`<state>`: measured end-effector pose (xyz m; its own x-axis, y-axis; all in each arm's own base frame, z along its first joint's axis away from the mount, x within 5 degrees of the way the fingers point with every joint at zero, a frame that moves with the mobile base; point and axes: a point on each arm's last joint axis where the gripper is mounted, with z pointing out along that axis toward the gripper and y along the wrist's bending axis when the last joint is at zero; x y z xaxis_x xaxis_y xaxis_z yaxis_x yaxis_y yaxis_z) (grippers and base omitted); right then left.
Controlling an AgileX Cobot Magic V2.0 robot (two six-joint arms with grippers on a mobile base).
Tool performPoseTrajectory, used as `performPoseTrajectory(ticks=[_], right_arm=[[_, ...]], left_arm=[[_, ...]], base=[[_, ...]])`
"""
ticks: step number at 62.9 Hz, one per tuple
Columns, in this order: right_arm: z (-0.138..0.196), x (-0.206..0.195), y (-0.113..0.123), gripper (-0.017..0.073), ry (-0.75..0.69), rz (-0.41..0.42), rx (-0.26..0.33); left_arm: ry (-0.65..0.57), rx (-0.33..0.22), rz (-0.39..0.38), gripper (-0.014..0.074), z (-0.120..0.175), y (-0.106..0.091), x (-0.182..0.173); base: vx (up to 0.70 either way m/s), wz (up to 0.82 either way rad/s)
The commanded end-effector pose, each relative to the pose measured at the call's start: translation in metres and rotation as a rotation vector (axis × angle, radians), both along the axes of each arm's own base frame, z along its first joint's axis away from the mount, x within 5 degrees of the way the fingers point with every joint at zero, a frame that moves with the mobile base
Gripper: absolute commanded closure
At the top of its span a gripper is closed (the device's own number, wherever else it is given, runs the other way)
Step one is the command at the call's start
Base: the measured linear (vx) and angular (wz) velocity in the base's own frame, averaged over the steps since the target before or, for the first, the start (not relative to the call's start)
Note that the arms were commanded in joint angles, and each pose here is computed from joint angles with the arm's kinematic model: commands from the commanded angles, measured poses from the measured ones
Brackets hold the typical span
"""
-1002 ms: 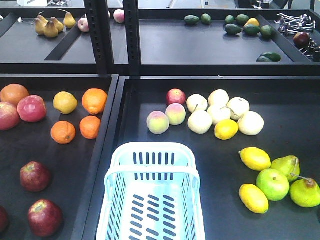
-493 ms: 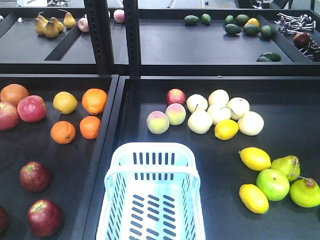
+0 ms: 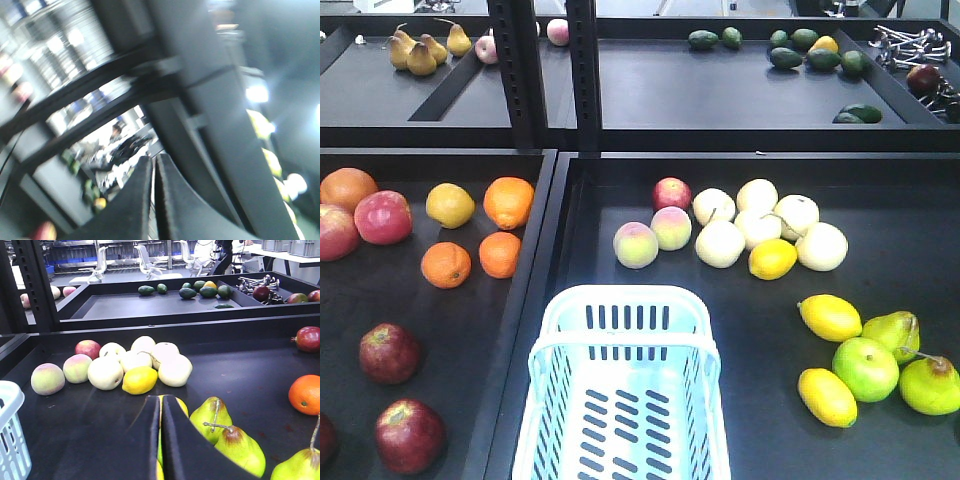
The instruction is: Pick three apples into basket with both arms
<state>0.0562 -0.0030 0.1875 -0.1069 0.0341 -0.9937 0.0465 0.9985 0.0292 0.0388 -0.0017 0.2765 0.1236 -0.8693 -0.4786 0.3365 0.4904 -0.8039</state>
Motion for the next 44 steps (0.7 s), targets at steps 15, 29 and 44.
performPoseTrajectory(ticks=[15, 29, 44], right_arm=[[0.003, 0.000, 0.001, 0.0568, -0.069, 0.011, -0.012], [0.003, 0.000, 0.001, 0.0568, -0.069, 0.011, -0.012], [0.003, 0.000, 0.001, 0.0568, -0.069, 0.011, -0.012]], left_arm=[[0.025, 0.211, -0.016, 0.0600, 0.076, -0.005, 0.005], [0.094, 0.284, -0.229, 0.0600, 0.086, -0.027, 0.035], [0.129, 0.572, -0.393, 0.0600, 0.094, -0.063, 0.060]], base=[[0.00, 0.00], [0.00, 0.00], [0.00, 0.00]])
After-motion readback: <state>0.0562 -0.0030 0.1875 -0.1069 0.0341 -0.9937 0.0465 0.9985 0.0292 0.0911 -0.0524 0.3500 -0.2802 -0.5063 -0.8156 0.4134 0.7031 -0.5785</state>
